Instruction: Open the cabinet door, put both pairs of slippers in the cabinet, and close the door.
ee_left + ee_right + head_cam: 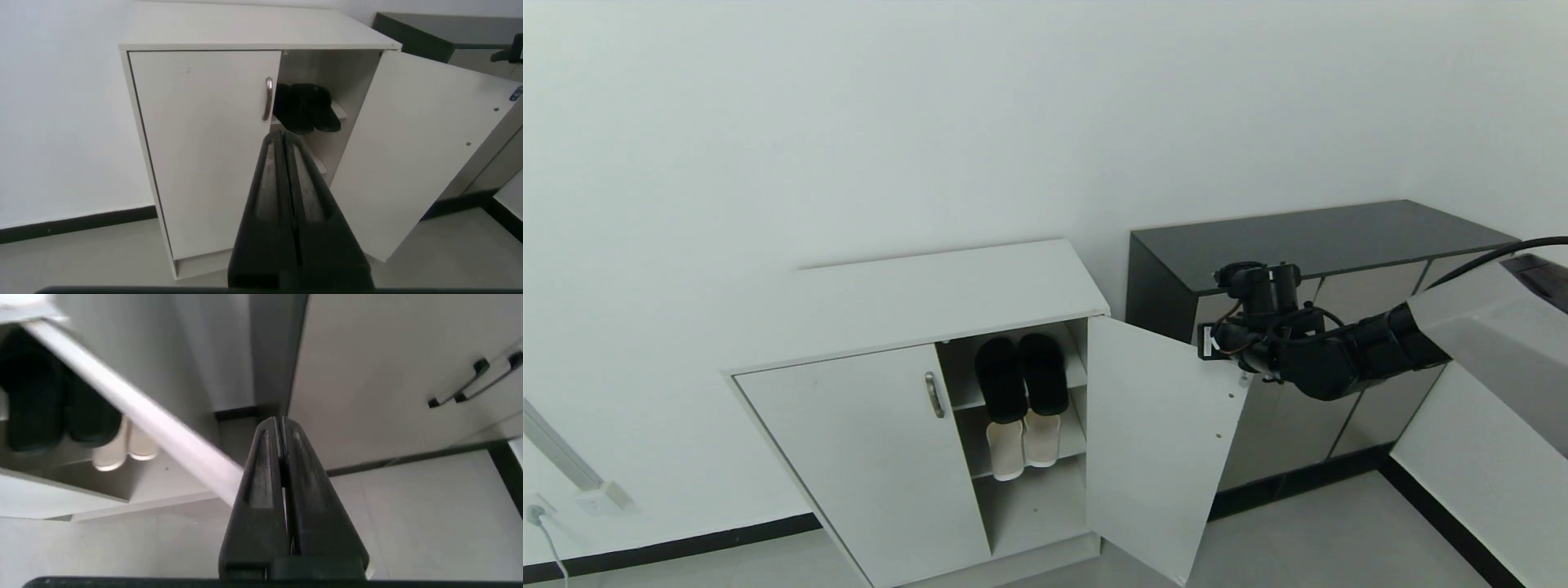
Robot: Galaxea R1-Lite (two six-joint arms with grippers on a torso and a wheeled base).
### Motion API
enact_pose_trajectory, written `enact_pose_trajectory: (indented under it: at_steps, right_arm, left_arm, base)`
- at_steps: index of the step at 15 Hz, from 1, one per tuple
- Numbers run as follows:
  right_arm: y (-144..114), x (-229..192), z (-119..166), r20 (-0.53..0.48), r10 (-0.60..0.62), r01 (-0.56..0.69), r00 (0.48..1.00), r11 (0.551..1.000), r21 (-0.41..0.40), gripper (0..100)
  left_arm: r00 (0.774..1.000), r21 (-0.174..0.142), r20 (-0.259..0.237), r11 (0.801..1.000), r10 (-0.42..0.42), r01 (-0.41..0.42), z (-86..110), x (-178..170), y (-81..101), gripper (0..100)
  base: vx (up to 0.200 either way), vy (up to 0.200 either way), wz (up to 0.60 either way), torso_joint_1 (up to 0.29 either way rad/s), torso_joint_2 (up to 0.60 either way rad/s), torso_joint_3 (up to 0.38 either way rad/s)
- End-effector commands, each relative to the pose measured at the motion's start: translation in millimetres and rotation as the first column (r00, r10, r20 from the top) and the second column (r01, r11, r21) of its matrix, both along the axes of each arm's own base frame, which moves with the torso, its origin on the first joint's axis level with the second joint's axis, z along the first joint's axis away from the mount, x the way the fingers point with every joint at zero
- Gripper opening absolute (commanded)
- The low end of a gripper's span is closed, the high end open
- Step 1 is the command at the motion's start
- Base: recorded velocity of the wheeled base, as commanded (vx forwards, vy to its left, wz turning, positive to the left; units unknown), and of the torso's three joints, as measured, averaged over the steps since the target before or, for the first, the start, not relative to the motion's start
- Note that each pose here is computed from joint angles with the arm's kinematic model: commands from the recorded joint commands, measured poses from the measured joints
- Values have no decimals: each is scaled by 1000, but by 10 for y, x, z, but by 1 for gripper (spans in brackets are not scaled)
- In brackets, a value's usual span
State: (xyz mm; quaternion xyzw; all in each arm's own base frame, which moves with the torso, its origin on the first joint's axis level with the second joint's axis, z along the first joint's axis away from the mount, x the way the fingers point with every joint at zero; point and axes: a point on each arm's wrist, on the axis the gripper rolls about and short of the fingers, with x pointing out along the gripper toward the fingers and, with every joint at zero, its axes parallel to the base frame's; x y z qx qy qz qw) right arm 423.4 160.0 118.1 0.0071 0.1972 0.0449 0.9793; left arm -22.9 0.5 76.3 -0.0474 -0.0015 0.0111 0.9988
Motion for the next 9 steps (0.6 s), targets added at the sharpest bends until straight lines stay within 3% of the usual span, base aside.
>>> enact_pose_trajectory:
  at_steps: [1, 9]
  right_arm:
    - [-3, 25, -60, -12, -1, 1, 1000, 1000, -4, 0]
    - [74, -43, -124, -37, 16, -17, 999, 1000, -16, 0]
  left_arm:
    - [1000, 0, 0, 1000, 1, -1, -2, 0, 0, 0]
    - [1000, 0, 0, 1000, 1, -1, -2, 0, 0, 0]
  base:
    - [0, 0, 0, 0, 0, 0]
    - [0, 0, 0, 0, 0, 0]
